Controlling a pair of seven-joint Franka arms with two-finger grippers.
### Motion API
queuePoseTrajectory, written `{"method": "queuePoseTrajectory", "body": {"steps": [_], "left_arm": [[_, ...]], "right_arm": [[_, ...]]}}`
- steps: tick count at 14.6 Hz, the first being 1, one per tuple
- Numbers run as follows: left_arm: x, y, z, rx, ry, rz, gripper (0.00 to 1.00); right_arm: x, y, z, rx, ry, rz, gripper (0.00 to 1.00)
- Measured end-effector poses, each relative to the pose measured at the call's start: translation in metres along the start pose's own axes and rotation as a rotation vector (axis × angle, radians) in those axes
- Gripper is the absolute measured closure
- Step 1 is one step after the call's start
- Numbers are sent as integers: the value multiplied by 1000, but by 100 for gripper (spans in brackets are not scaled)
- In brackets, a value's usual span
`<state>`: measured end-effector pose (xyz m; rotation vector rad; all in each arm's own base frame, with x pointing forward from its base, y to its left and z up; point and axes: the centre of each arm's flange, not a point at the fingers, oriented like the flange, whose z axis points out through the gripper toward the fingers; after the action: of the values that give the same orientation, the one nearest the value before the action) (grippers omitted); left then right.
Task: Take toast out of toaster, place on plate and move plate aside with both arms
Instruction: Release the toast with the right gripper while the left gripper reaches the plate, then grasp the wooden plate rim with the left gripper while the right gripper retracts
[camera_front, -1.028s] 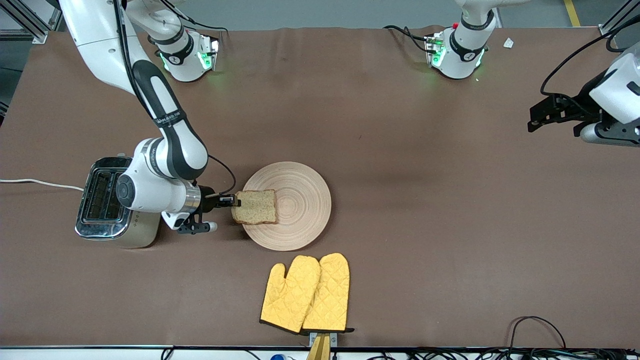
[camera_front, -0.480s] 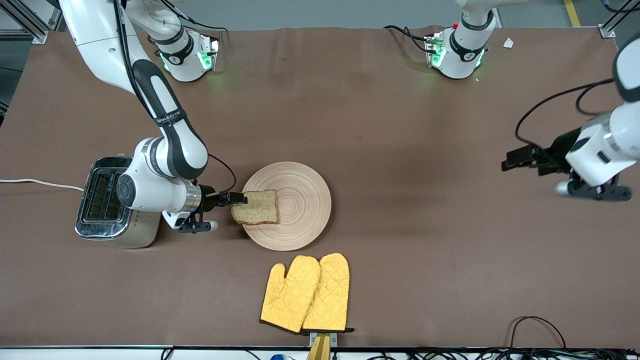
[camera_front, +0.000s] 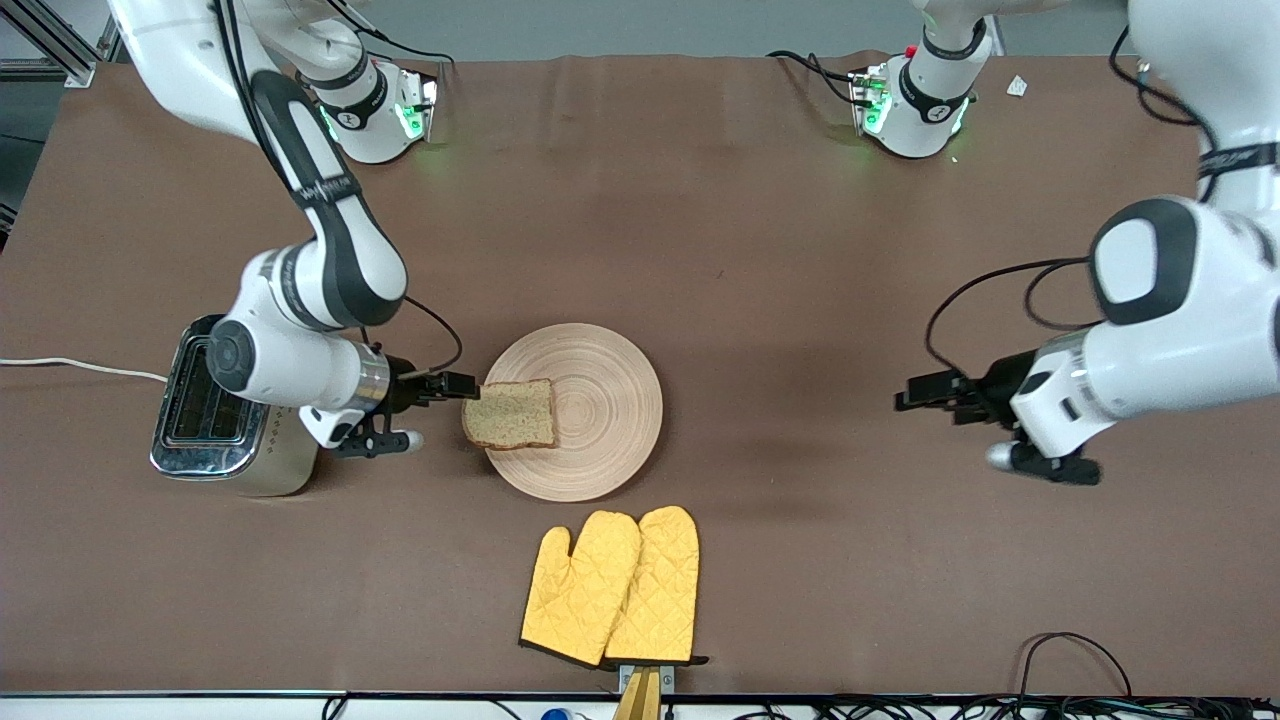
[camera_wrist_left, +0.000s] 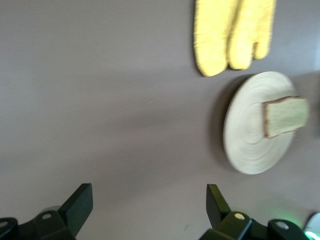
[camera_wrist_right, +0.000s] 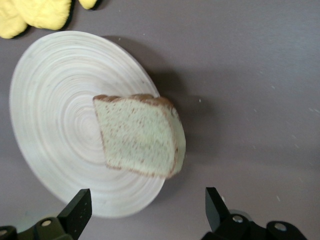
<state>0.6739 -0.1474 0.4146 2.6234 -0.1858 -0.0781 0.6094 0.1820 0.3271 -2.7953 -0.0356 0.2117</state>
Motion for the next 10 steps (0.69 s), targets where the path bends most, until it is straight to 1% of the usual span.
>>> {"method": "queuePoseTrajectory", "body": {"steps": [2,3,5,7,8,10], "left_arm": [[12,-6,41,-121,7,23,0],[15,-8,61,-163,6,28,0],[20,-4,99,-223,2,22,0],[22,2,133,-305,5,18,1],[22,2,152,-357,8,23,2],[21,-5,191,-468,24,27,4]], "right_arm": [[-15,-3,-52,-35,5,39,0],[-24,-1,-81,-39,3,62,0],[-42,9,-132,-37,3,94,0],[-48,39,-173,-32,14,146,0],[-48,63,-192,-41,25,171,0],[-49,102,-224,-75,51,175,0]]}}
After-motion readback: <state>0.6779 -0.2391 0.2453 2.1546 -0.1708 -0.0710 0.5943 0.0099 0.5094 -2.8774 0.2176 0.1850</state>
